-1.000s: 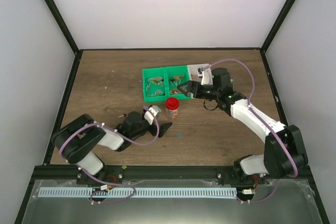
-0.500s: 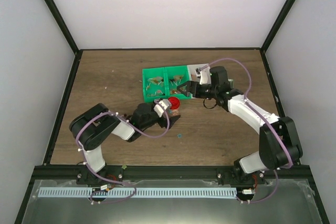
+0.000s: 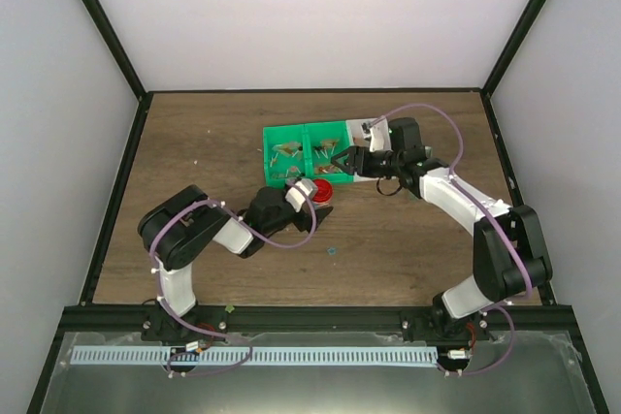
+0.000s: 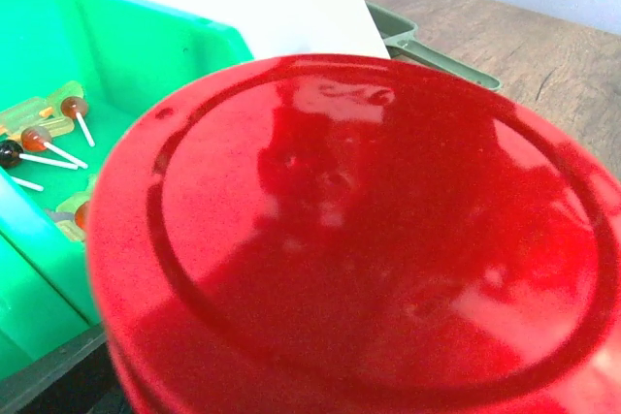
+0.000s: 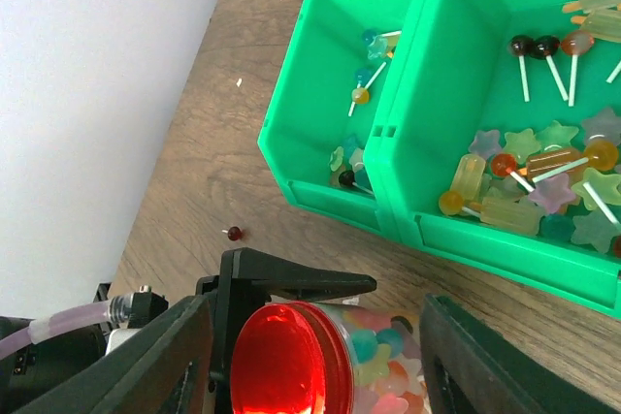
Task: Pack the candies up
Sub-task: Screw the bottle lid onto the packing bottle.
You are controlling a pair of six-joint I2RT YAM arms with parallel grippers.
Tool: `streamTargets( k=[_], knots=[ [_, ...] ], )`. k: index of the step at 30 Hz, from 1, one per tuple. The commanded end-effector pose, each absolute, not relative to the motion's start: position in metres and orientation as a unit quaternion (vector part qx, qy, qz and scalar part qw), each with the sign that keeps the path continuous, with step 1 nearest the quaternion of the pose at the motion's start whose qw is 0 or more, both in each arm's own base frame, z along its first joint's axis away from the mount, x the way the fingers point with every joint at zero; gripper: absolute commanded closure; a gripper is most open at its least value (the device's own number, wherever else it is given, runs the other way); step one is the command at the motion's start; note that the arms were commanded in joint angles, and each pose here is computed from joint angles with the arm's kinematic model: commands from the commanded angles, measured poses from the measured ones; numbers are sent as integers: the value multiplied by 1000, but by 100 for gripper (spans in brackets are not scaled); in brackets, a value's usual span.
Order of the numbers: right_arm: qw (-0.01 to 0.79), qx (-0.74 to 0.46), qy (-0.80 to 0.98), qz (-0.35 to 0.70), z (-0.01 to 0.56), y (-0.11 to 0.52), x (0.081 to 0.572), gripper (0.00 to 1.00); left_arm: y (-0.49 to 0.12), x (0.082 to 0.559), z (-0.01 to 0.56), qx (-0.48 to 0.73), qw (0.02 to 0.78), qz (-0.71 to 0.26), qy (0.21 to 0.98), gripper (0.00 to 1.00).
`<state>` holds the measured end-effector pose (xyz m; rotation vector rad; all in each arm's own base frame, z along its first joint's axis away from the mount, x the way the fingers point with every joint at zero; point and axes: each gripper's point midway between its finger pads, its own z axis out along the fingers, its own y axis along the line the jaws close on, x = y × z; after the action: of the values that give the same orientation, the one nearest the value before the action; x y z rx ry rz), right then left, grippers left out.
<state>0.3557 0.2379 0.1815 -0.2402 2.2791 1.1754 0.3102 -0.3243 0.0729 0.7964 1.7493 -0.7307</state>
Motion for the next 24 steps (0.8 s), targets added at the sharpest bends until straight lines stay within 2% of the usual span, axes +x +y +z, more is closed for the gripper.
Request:
streamTargets(
  k=[1, 7, 13, 24],
  knots=[
    [288, -102, 842, 445, 195, 237, 356, 41, -331, 315, 83, 328, 529, -318, 716, 14],
    [276, -100, 842, 452, 190, 240, 354, 46, -329, 315, 79, 324, 522, -316, 723, 23],
    [258, -100, 843, 462, 185, 242, 351, 54, -330, 313, 76, 320, 514, -326, 726, 39],
    [208, -128, 853, 462, 151, 254, 336, 64, -331, 311, 67, 331, 503, -321, 731, 38]
  ],
)
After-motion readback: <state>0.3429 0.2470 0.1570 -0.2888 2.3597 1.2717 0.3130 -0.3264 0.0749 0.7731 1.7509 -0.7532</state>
